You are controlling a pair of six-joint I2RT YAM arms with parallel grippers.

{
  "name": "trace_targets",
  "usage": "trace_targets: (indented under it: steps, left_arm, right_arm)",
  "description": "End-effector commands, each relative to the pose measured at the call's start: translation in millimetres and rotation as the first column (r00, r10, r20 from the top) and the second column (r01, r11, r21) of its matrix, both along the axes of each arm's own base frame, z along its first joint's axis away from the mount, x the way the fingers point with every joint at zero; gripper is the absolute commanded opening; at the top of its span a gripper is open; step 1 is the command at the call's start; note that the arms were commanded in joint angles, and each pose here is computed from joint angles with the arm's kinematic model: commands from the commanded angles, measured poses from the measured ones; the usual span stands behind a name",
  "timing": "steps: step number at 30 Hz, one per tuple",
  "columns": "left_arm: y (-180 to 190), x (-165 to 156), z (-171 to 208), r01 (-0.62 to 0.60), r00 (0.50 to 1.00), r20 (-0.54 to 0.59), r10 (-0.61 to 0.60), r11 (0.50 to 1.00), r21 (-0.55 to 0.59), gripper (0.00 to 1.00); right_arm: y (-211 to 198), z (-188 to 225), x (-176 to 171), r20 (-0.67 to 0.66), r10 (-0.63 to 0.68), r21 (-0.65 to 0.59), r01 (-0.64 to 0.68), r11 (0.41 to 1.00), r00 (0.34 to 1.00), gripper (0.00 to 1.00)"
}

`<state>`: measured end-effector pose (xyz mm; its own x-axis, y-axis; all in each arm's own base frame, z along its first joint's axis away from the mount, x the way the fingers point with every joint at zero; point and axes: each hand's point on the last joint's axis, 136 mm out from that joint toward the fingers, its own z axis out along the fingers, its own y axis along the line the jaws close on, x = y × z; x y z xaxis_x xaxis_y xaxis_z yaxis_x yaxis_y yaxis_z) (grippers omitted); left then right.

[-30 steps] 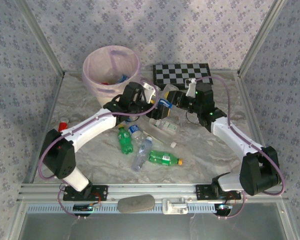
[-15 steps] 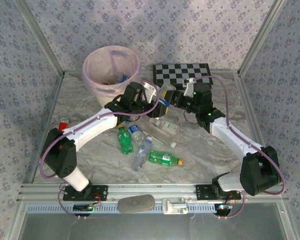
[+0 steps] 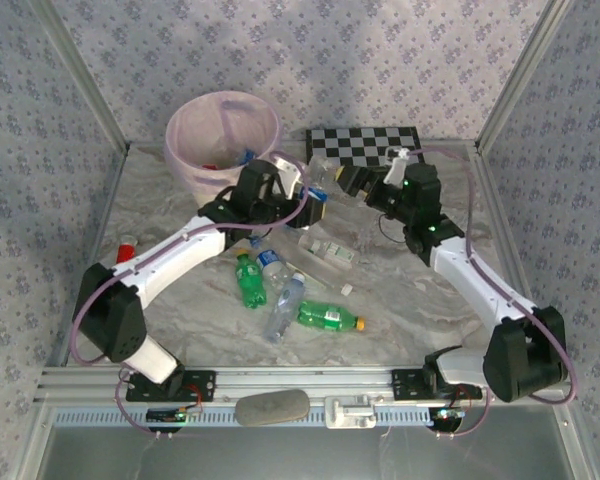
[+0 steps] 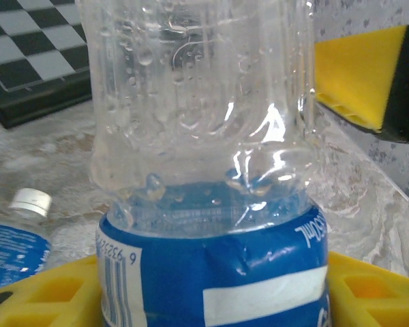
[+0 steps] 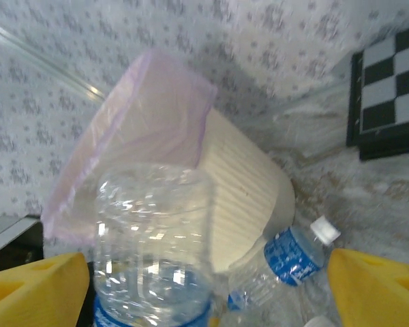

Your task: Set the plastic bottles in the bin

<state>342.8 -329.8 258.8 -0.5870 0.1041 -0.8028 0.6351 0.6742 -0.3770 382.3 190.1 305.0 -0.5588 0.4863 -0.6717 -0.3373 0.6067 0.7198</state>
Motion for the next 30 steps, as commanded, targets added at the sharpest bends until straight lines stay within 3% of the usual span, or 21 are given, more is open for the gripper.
trace_targets:
  steps: [1, 8, 15, 22, 30]
  left_arm:
    - [14, 3, 64, -0.019, 0.99, 0.137, 0.025, 0.999, -0.047, 0.52]
    - [49, 15, 126, -0.116, 0.95, 0.288, 0.116, 0.993, -0.017, 0.51]
    - [124, 46, 154, -0.336, 0.878, 0.372, 0.301, 0.941, 0.031, 0.51]
    - [200, 82, 148, -0.514, 0.818, 0.331, 0.47, 0.856, 0.056, 0.51]
    - [230, 115, 110, -0.569, 0.813, 0.25, 0.525, 0.807, 0.158, 0.51]
  right_arm:
    - [-21, 0, 0, 0.017, -0.087, -0.026, 0.088, 0.996, 0.996, 0.97]
    - [-35, -32, 6, -0.063, -0.147, -0.067, 0.143, 0.987, 0.987, 0.99]
    - [-27, -59, 15, -0.132, -0.115, -0.08, 0.105, 0.991, 0.984, 0.99]
    - [-17, -83, 21, -0.199, -0.083, -0.062, 0.072, 0.995, 0.976, 0.99]
    - [-14, -93, 22, -0.227, -0.072, -0.063, 0.059, 0.996, 0.971, 0.99]
